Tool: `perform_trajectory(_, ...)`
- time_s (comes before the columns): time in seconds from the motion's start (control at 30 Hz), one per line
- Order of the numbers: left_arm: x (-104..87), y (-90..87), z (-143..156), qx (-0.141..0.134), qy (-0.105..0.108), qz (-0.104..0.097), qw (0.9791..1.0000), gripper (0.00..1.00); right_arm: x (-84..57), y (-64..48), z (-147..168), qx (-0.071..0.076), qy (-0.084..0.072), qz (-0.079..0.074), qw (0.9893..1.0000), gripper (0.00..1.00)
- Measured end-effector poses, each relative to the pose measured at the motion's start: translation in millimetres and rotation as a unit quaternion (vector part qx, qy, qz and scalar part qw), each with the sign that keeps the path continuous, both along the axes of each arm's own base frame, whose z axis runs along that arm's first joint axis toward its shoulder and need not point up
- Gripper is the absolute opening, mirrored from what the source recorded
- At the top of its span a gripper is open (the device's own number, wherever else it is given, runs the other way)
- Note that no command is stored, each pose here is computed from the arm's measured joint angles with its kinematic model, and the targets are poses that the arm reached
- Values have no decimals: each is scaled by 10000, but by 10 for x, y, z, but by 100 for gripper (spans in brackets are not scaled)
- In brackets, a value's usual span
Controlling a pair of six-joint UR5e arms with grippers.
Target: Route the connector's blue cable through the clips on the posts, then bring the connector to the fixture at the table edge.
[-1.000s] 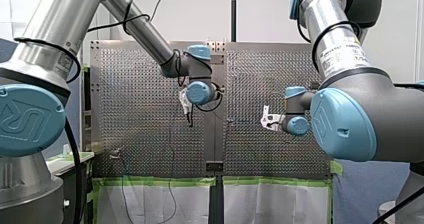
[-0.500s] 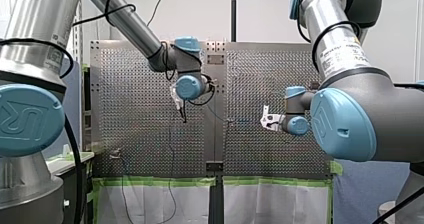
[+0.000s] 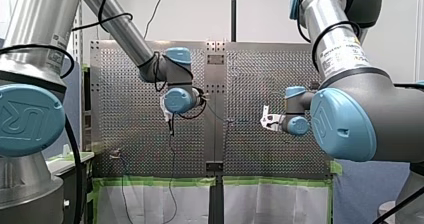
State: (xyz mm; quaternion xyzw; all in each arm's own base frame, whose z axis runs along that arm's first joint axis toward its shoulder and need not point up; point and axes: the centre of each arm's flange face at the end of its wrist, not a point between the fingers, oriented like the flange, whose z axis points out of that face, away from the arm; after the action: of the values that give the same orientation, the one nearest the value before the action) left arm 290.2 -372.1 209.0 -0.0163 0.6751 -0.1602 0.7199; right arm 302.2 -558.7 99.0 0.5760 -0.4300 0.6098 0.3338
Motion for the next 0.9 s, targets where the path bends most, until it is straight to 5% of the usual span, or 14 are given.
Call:
perform_trajectory(0.5, -323, 255, -438, 130, 266, -304, 9991, 100, -51, -17, 2, 46, 12, -63, 10000, 0)
perform_trajectory(0.67, -428, 352, -545, 162, 323, -311, 9989, 100, -159, -44, 9, 157, 56, -263, 9995, 0)
perform_trajectory(0.9, -575, 492, -691, 290, 475, -338, 9979, 100, -321, -96, 291, 118, 43, -609, 9981, 0)
